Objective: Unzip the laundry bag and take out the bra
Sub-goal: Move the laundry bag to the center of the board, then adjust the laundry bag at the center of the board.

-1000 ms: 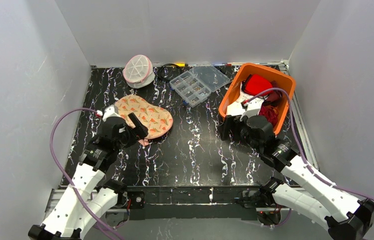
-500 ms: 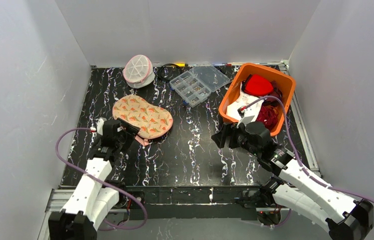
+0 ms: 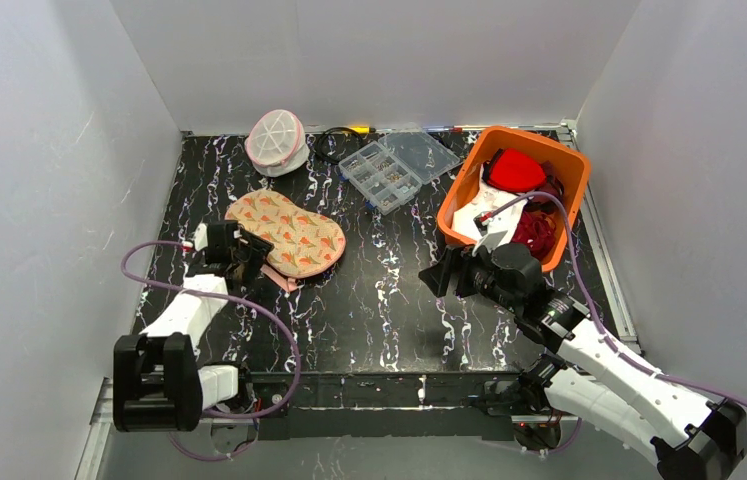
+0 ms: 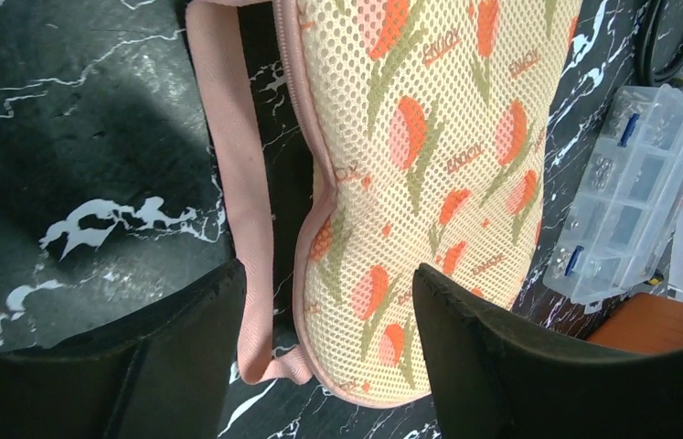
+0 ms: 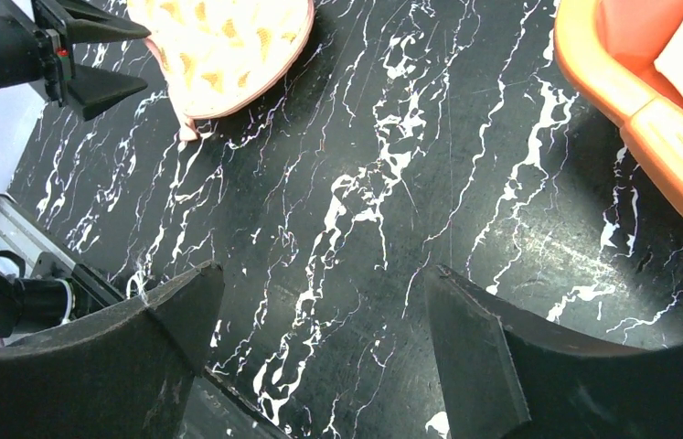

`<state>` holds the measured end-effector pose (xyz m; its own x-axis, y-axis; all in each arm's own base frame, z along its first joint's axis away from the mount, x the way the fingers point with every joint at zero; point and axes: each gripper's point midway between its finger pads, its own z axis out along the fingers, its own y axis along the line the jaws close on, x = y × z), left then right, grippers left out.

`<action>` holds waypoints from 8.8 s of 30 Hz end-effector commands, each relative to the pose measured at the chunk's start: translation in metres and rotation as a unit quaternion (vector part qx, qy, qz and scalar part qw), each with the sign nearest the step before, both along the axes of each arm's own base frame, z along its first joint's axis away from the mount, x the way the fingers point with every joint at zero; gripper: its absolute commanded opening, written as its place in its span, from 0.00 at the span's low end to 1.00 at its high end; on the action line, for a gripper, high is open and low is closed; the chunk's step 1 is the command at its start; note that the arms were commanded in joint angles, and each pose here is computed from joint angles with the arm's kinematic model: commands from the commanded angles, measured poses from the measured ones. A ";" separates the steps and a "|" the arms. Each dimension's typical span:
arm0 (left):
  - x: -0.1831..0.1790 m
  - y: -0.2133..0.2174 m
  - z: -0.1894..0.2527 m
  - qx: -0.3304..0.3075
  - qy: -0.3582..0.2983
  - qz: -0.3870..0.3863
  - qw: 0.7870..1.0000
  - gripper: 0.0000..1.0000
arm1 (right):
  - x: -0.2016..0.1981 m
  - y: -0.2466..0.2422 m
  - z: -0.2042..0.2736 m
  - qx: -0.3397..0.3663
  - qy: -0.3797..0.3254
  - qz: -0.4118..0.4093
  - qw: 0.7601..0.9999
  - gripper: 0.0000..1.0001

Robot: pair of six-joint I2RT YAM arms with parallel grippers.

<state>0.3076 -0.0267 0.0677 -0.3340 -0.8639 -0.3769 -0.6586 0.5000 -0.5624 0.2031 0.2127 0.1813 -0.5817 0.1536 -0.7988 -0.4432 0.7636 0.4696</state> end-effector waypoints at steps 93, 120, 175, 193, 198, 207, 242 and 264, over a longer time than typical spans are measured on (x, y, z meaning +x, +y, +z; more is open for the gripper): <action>-0.144 -0.083 0.045 0.048 -0.029 -0.322 0.945 0.61 | -0.086 0.086 -0.116 -0.008 0.149 0.040 0.988 0.65; -0.146 -0.092 0.030 0.020 -0.025 -0.328 0.944 0.59 | -0.020 0.073 -0.126 -0.031 0.170 -0.009 0.985 0.38; -0.190 -0.137 -0.017 -0.058 0.037 -0.391 0.918 0.58 | 0.084 0.092 -0.128 -0.088 0.151 0.032 0.984 0.44; -0.074 -0.160 -0.006 0.107 0.047 -0.385 0.915 0.35 | 0.002 0.008 -0.128 -0.060 0.157 -0.034 0.985 0.50; -0.039 -0.155 0.011 0.152 0.045 -0.369 0.916 0.37 | -0.015 -0.004 -0.133 -0.049 0.167 -0.039 0.984 0.57; -0.085 -0.126 0.039 0.132 0.051 -0.352 0.925 0.71 | -0.017 -0.021 -0.110 -0.074 0.145 -0.053 0.985 0.85; -0.116 -0.138 -0.022 0.100 0.073 -0.329 0.936 0.61 | -0.052 0.023 -0.141 -0.006 0.184 -0.039 0.982 0.57; -0.180 -0.151 0.012 -0.132 -0.035 -0.337 0.932 0.92 | -0.032 0.006 -0.115 -0.010 0.171 -0.025 0.985 0.94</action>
<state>0.1404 -0.1632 0.0729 -0.7963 -0.5158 -0.3159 -0.1923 0.7111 -0.6763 0.1695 0.2091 0.0652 -0.7819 0.1970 -0.5915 -0.1781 0.8387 0.5147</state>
